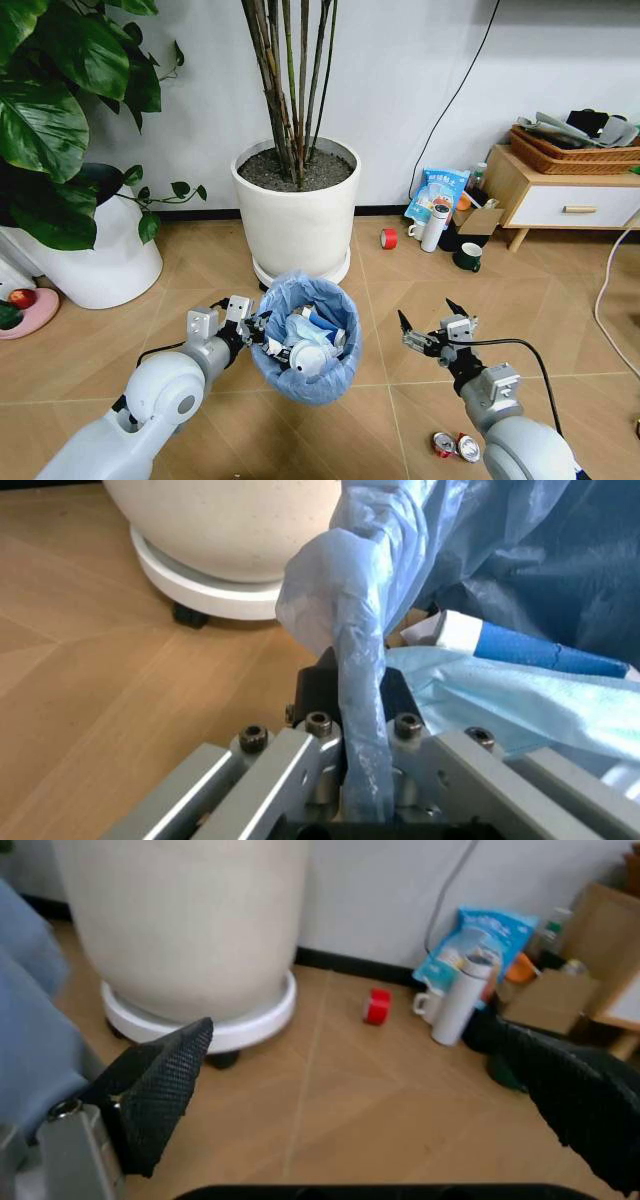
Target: Pick up the trash bin and place the garbage on the floor into it.
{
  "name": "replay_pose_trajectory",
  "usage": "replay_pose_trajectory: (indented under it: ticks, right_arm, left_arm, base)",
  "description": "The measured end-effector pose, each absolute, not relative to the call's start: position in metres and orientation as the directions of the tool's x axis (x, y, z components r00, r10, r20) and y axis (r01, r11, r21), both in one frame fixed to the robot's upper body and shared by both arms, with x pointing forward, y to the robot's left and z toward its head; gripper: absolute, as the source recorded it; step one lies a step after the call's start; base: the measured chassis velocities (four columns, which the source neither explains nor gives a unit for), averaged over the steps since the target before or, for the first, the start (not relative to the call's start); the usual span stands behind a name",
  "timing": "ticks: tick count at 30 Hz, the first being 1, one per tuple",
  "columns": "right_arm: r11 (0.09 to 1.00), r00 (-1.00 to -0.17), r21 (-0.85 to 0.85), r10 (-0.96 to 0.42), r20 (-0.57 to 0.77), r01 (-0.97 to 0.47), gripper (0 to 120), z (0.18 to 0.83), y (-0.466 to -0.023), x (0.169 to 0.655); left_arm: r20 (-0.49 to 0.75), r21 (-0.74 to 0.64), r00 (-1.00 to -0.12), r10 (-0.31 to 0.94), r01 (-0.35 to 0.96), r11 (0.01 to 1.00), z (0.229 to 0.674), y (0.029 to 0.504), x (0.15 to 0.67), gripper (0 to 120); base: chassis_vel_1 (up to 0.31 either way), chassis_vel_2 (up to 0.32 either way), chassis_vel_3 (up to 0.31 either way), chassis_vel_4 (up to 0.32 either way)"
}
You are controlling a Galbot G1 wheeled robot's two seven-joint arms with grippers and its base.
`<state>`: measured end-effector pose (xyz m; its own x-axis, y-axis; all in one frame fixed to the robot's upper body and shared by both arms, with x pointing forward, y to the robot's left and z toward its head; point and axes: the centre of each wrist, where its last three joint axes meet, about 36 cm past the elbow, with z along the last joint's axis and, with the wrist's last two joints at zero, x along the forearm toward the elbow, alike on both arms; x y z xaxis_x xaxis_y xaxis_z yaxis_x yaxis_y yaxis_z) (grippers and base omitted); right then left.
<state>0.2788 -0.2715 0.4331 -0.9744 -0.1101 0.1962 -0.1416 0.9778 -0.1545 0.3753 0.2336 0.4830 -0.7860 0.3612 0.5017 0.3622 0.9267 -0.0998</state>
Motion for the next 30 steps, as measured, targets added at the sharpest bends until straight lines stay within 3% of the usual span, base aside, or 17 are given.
replay_pose_trajectory:
  ticks: [9, 17, 23, 30]
  right_arm:
    - [0.983, -0.961, -0.165, -0.031, 0.276, -0.079, 100, 0.405, -0.321, 0.257]
    - [0.945, -0.917, -0.215, -0.158, 0.365, -0.248, 100, 0.383, -0.409, 0.232]
    - [0.926, -0.877, -0.212, -0.196, 0.438, -0.313, 100, 0.377, -0.435, 0.223]
    - [0.866, -0.772, -0.215, -0.257, 0.582, -0.451, 100, 0.350, -0.456, 0.214]
  left_arm:
    - [0.497, -0.098, -0.788, 0.364, 0.365, 0.926, 0.485, 0.236, 0.378, 0]
    - [0.503, -0.104, -0.779, 0.375, 0.376, 0.921, 0.479, 0.236, 0.380, 0]
    - [0.502, -0.111, -0.776, 0.382, 0.380, 0.918, 0.474, 0.233, 0.381, 0]
    - [0.494, -0.114, -0.778, 0.388, 0.385, 0.916, 0.474, 0.231, 0.383, 0]
  base:
    - [0.000, 0.000, 0.000, 0.000]
    - [0.000, 0.000, 0.000, 0.000]
    - [0.000, 0.000, 0.000, 0.000]
    - [0.000, 0.000, 0.000, 0.000]
